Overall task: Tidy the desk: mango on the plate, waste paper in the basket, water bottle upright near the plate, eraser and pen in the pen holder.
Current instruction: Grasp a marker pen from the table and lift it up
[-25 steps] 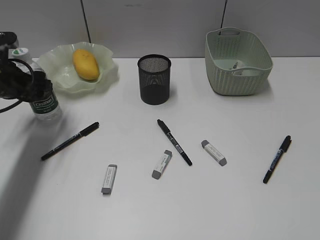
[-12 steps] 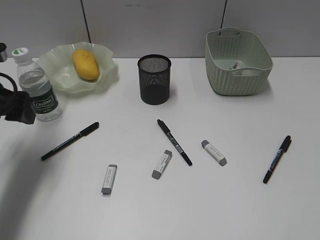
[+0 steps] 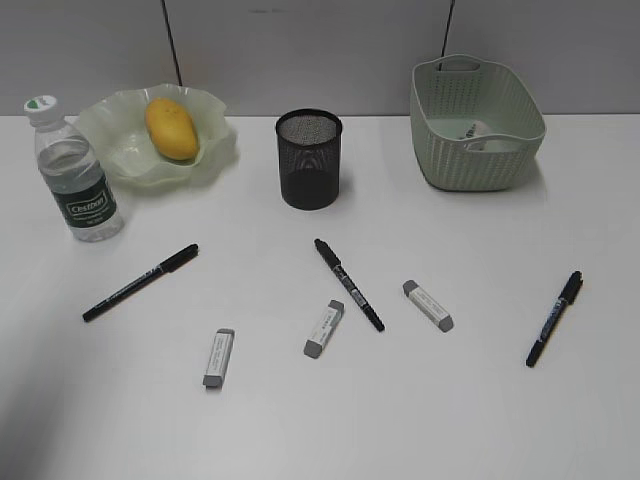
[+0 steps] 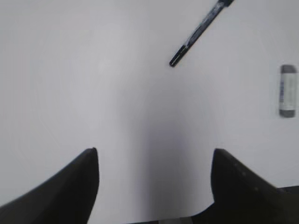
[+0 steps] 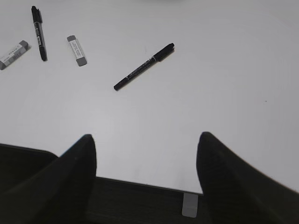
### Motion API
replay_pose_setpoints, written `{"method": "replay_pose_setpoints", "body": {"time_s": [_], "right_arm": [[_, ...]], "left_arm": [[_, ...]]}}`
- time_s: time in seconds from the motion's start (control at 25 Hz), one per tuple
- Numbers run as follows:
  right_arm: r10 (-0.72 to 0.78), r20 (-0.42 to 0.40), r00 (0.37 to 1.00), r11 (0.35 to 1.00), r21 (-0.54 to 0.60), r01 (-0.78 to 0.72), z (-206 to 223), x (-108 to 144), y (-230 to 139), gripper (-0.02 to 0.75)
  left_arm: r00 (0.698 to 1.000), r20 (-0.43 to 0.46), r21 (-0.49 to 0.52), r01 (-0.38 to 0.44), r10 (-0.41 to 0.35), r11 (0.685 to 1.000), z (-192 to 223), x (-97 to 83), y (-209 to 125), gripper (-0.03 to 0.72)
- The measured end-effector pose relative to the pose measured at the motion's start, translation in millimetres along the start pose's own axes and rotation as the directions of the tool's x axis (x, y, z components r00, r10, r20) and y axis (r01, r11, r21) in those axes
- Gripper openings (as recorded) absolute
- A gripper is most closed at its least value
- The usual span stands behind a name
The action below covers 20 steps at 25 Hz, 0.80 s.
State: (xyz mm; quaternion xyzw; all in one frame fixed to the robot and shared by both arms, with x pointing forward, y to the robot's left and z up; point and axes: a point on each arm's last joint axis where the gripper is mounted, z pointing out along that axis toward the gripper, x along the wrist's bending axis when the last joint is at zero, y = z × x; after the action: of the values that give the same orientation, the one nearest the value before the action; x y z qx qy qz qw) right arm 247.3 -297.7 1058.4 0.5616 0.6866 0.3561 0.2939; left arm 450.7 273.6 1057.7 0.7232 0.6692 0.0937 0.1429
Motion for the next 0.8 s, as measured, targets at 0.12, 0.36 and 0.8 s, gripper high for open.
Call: {"method": "replay_pose_setpoints", "body": {"time_s": [0.12,0.36,0.8], "right_arm": [[0.0,0.0,1.0,1.0,-0.002,0.0,0,0,0,0.531],[0.0,0.0,1.0,1.0,-0.004,0.0,0,0,0,0.531],[0.0,-0.001,1.0,1.0,-0.007,0.0,0,0,1,0.531]], "left_arm": [[1.0,0.027,-0.143,-0.007,0.011,0.99,-35,-2.8,-19,0.552],[0.999,0.03,-0.344,-0.026,0.039,0.939,-69,-2.2,-73,0.539],[0.998,0.026,-0.531,-0.04,0.064,0.846,-84,0.6,-161,0.517]]}}
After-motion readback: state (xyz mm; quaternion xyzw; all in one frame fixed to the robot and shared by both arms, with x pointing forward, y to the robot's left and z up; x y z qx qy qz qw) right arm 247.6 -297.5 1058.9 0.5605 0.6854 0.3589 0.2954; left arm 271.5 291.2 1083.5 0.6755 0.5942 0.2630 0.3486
